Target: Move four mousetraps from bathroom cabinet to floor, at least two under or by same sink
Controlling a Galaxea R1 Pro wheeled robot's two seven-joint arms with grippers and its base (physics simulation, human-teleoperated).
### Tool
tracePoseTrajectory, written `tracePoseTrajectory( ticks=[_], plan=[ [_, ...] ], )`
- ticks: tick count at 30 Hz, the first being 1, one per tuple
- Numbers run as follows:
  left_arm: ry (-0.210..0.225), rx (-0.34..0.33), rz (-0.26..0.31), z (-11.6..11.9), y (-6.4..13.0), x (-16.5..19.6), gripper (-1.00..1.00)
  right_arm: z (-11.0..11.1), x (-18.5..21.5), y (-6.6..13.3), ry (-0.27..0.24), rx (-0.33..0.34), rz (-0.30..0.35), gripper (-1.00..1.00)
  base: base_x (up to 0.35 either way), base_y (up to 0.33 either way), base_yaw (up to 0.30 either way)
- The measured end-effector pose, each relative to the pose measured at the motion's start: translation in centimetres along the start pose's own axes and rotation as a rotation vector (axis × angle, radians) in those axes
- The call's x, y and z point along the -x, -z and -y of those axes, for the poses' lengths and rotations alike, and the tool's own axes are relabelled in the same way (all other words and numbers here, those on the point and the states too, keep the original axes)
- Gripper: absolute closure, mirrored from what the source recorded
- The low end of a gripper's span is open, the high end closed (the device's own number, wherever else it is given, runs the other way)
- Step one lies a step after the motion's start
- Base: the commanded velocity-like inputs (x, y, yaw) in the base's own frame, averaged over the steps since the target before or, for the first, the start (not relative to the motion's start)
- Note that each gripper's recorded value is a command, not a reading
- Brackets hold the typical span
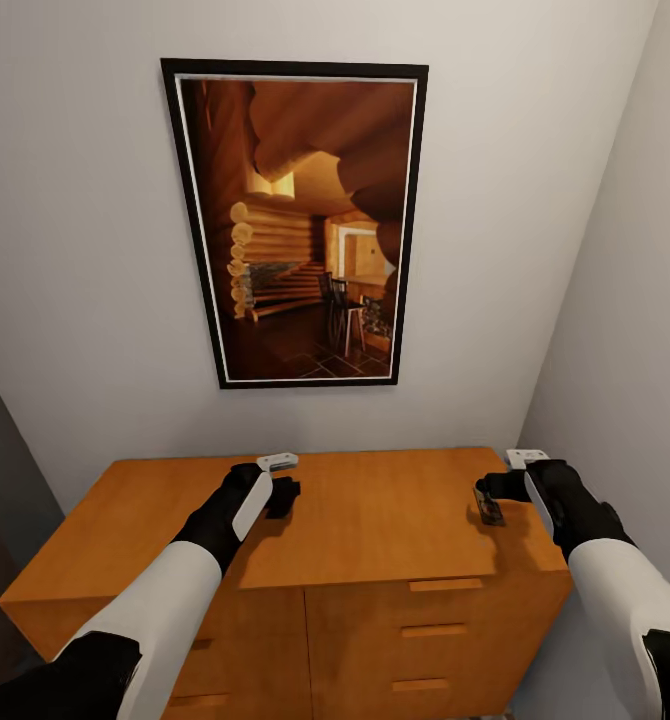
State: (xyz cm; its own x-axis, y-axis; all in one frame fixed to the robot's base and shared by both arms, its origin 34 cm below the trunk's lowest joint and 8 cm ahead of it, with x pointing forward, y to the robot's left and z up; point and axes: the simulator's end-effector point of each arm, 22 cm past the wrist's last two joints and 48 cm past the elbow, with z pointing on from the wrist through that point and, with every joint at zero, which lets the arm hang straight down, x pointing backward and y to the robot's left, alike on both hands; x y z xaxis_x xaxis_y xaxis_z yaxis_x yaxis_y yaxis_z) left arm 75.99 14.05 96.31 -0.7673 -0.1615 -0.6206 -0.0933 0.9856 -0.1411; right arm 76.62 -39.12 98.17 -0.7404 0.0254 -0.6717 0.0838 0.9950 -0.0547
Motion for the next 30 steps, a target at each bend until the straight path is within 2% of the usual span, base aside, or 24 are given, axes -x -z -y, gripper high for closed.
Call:
tracePoseTrajectory(
  ticks=[18,23,30],
  plan=[
    [0.001,-0.002,0.001,0.1,0.0,0.0,1.0,-0.1,-0.3,-0.1,-0.006,0.001,-0.01,-1.0,0.0,0.0,0.0],
    [-0.004,-0.004,0.001,0.5,0.1,0.0,1.0,0.0,1.6,0.3,-0.012,-0.007,0.007,-1.0,0.0,0.0,0.0],
    [-0.002,-0.004,0.001,0.5,0.1,-0.1,1.0,0.3,0.5,-0.5,-0.014,-0.026,-0.04,-1.0,0.0,0.0,0.0]
  ],
)
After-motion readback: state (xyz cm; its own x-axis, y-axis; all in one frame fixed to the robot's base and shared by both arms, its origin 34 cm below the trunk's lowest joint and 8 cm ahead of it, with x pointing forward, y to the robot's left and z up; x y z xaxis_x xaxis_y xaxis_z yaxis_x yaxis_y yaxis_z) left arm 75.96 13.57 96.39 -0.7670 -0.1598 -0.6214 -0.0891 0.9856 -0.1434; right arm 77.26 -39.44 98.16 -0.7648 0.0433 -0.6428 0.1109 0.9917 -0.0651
